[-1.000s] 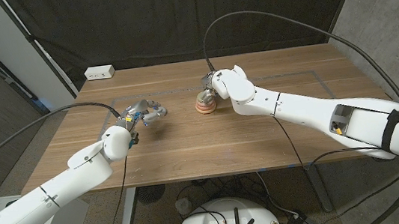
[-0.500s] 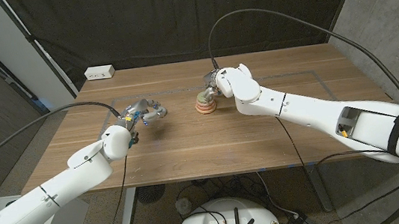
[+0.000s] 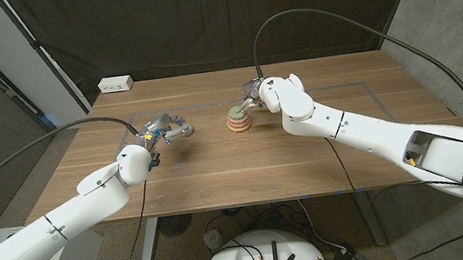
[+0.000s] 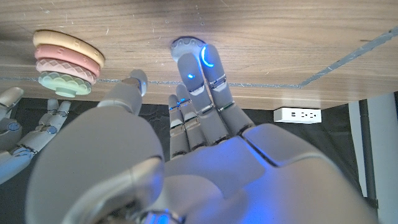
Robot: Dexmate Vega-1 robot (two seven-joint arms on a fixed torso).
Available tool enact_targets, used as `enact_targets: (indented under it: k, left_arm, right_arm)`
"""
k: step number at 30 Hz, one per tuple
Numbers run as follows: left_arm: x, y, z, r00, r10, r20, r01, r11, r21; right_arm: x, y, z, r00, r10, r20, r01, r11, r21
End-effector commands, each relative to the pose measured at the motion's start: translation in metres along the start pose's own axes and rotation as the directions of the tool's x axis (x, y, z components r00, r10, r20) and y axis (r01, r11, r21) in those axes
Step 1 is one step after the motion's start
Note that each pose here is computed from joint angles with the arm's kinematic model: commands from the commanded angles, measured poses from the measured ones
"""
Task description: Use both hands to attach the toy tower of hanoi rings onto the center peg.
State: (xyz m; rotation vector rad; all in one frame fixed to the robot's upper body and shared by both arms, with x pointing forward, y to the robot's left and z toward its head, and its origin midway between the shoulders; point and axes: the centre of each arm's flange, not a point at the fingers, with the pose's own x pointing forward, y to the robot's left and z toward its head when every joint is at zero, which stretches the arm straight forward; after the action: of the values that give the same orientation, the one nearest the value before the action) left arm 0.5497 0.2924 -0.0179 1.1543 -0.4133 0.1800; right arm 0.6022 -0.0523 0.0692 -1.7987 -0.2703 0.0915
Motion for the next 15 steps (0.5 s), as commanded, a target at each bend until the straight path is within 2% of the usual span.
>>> enact_targets:
  k: [1, 9, 15]
  left_arm:
    - [-0.002, 0.004, 0.002, 1.000, 0.011, -0.005, -0.011, 1.000, 0.003]
    - [-0.002, 0.002, 0.003, 1.000, 0.013, -0.011, -0.013, 1.000, 0.004]
    - [0.004, 0.002, 0.007, 1.000, 0.010, -0.004, -0.010, 1.000, 0.005]
  right_arm:
    - [-0.019, 0.002, -0.020, 0.997, -0.076, -0.021, 0.077, 0.993, 0.086]
    - [-0.029, 0.008, -0.032, 0.992, -0.118, -0.036, 0.122, 0.982, 0.141]
    - [-0.035, 0.013, -0.042, 0.989, -0.140, -0.054, 0.147, 0.973, 0.180]
